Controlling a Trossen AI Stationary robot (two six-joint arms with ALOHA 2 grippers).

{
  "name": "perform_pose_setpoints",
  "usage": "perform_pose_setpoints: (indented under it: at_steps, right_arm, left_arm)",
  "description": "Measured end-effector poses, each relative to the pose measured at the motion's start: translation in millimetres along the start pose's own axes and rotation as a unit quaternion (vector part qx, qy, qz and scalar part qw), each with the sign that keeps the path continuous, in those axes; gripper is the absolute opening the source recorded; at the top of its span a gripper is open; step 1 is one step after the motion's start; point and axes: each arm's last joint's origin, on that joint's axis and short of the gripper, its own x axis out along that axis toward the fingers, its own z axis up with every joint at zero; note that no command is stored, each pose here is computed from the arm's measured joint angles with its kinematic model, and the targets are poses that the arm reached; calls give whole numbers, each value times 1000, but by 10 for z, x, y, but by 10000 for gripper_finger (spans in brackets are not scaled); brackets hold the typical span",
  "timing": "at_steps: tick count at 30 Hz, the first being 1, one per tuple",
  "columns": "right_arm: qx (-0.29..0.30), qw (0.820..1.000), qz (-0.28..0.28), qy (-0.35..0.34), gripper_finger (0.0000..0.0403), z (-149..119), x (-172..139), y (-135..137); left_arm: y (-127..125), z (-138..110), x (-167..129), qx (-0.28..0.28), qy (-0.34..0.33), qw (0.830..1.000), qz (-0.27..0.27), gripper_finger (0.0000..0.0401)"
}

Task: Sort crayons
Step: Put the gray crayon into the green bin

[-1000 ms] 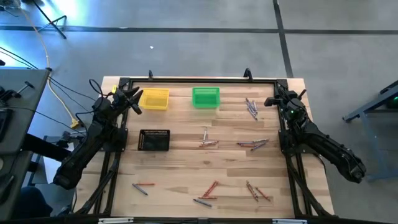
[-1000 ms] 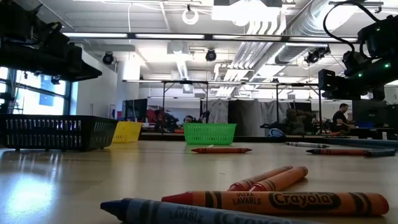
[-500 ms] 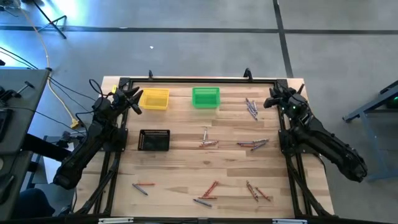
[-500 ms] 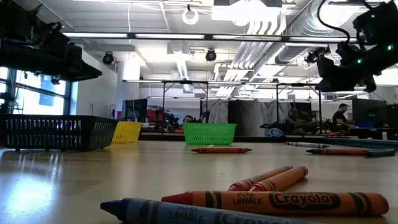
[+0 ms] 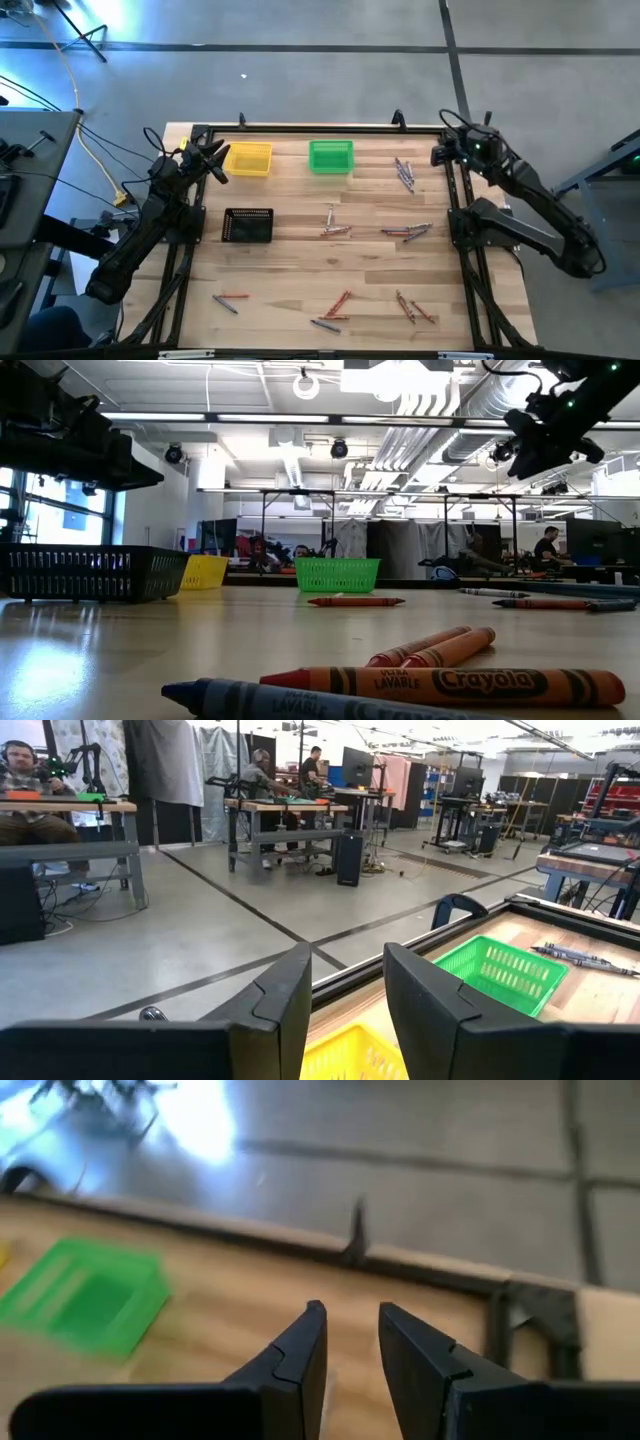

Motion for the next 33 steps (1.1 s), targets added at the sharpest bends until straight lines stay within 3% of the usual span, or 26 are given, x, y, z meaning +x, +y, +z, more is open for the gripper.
perform_pose_setpoints:
  at_steps: [5,11,24,33]
  right_arm:
    - [-24,991,74,112,89,-67,101,120]
    - [-55,975,58,207,89,-197,271,250]
    - [-55,957,-76,274,89,-345,796,412]
    - [-68,966,-64,240,89,-334,1122,533]
  left_arm:
    - [0,0,0,0,0,1000,0,117]
    - [0,0,0,0,0,1000,0,117]
    - [0,0,0,0,0,1000,0,117]
    - [0,0,0,0,0,1000,0,117]
